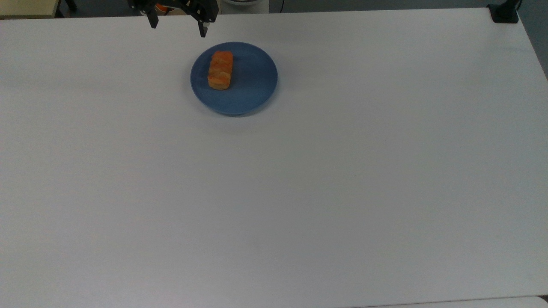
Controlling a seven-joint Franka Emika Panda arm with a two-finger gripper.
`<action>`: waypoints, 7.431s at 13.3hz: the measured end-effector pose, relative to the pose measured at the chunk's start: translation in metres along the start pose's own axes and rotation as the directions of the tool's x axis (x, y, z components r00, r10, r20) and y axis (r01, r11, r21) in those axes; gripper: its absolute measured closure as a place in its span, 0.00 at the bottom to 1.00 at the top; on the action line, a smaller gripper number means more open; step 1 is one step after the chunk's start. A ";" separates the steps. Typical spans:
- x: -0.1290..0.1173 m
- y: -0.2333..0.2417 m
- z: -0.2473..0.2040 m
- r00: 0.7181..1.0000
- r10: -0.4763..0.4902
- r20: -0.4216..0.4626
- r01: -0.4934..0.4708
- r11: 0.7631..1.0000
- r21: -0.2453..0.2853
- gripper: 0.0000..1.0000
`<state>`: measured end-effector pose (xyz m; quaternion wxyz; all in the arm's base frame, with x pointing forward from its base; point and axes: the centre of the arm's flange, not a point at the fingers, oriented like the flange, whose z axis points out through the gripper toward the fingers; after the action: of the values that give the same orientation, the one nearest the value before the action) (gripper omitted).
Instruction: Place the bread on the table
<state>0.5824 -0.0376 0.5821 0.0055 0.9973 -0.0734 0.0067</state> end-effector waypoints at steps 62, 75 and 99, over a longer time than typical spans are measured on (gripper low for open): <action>-0.060 -0.049 0.174 0.986 -0.140 0.092 0.140 0.990 0.006 0.60; -0.189 -0.378 0.170 0.949 -0.283 0.141 0.281 0.959 0.032 0.58; -0.195 -0.463 0.233 0.976 -0.198 0.086 0.202 0.979 -0.032 0.00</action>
<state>0.4601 0.4459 0.3420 0.0231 0.9987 0.0270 -0.0366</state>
